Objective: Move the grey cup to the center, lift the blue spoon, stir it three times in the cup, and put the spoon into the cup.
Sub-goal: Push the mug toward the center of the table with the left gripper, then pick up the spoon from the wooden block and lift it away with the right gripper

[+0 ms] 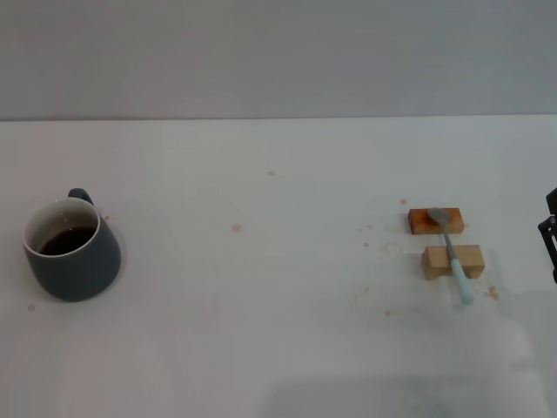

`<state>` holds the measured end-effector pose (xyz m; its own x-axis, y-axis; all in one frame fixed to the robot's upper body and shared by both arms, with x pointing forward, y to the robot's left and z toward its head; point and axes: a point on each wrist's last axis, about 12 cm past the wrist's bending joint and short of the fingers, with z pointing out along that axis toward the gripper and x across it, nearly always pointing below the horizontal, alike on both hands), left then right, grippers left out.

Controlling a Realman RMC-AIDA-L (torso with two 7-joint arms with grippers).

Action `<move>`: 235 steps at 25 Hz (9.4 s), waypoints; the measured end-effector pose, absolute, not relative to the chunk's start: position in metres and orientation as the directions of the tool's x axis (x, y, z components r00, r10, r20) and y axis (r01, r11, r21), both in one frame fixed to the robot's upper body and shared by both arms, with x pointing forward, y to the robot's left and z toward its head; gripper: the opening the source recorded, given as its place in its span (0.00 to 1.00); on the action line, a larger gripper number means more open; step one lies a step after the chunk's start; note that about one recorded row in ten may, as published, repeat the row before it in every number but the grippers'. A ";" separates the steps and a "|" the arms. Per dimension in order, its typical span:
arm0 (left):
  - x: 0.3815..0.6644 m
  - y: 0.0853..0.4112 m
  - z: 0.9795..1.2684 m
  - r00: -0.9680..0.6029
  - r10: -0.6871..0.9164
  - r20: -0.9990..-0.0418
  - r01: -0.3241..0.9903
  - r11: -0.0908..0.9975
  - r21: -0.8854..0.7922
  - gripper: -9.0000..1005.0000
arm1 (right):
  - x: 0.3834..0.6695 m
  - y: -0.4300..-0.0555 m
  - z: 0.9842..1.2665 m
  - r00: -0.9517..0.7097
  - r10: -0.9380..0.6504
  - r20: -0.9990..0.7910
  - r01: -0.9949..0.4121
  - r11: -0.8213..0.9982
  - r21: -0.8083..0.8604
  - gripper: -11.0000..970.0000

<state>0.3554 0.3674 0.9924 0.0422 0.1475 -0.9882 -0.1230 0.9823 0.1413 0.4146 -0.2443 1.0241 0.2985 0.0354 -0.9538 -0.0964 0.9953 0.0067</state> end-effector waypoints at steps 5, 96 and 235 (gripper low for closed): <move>0.355 0.367 0.992 0.041 0.148 -0.988 -0.124 0.982 0.142 0.01 | 0.415 -0.244 1.024 0.299 0.035 -0.954 -0.096 0.995 0.007 0.78; 0.489 0.282 0.986 -0.011 0.453 -0.892 0.323 0.846 0.425 0.01 | 0.414 -0.243 1.027 0.317 0.048 -0.947 -0.099 0.995 0.017 0.78; 0.389 0.346 0.985 -0.005 0.087 -0.996 -0.035 0.996 0.087 0.01 | 0.415 -0.220 0.973 -0.158 0.009 -0.987 -0.219 0.975 0.043 0.68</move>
